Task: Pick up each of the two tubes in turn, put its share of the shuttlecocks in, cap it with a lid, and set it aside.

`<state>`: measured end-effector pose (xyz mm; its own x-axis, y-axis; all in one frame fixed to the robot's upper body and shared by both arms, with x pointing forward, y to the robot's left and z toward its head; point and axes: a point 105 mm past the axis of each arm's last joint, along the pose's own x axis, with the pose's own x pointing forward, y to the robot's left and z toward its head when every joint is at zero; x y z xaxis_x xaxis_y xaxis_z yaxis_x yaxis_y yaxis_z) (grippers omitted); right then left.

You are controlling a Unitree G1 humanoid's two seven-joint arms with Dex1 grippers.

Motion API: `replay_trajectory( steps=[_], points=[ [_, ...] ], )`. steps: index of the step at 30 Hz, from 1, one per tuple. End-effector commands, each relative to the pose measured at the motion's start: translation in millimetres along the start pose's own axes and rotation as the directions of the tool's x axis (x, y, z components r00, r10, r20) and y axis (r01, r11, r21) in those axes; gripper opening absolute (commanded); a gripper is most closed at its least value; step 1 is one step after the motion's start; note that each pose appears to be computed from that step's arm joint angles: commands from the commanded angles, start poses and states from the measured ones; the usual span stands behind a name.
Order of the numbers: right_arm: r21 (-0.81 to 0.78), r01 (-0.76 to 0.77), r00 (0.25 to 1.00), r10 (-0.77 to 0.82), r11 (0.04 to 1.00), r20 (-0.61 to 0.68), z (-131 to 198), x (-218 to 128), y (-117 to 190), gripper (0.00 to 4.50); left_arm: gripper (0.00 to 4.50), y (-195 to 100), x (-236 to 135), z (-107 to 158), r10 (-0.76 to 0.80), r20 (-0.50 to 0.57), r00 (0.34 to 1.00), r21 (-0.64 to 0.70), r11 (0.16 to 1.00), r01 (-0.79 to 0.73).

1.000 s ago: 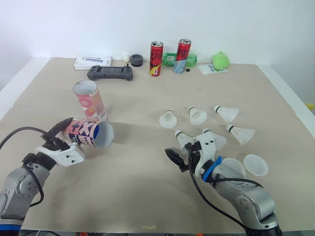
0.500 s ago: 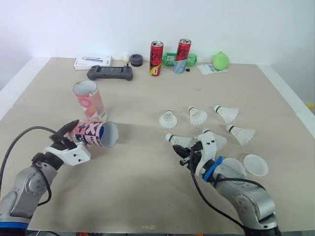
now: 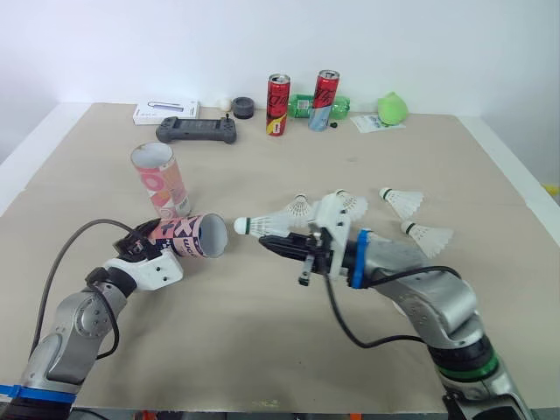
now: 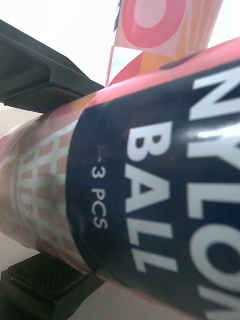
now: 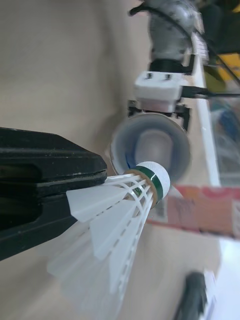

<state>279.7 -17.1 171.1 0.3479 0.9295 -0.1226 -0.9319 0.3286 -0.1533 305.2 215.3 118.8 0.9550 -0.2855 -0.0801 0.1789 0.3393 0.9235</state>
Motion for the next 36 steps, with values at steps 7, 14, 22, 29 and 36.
replay_trajectory(
  steps=[7,14,22,29,36],
  points=[
    [-0.036,-0.059,0.988,0.064,0.998,0.137,27.4,36.3,14.4,0.02,3.18,-3.2,4.6,28.2,-0.006,0.063,0.998,-0.030,1.000,0.008],
    [0.068,-0.013,0.981,-0.001,0.998,0.195,29.1,10.1,10.0,2.41,3.18,-3.7,6.2,30.3,-0.008,0.068,0.998,-0.059,0.998,0.012],
    [0.165,0.438,0.897,-0.442,0.884,-0.014,-30.3,-7.0,-45.8,4.49,3.18,-2.1,10.2,27.2,0.002,0.059,0.998,-0.102,0.995,0.004],
    [0.195,0.604,0.795,-0.600,0.773,-0.084,-53.7,4.2,-85.1,4.49,3.18,0.3,13.4,29.4,0.004,0.070,0.998,-0.102,0.995,0.003],
    [0.202,0.669,0.739,-0.669,0.716,-0.077,-55.1,12.1,-114.2,4.49,3.18,1.4,13.1,30.9,0.011,0.074,0.997,-0.102,0.995,-0.004]
  ],
)
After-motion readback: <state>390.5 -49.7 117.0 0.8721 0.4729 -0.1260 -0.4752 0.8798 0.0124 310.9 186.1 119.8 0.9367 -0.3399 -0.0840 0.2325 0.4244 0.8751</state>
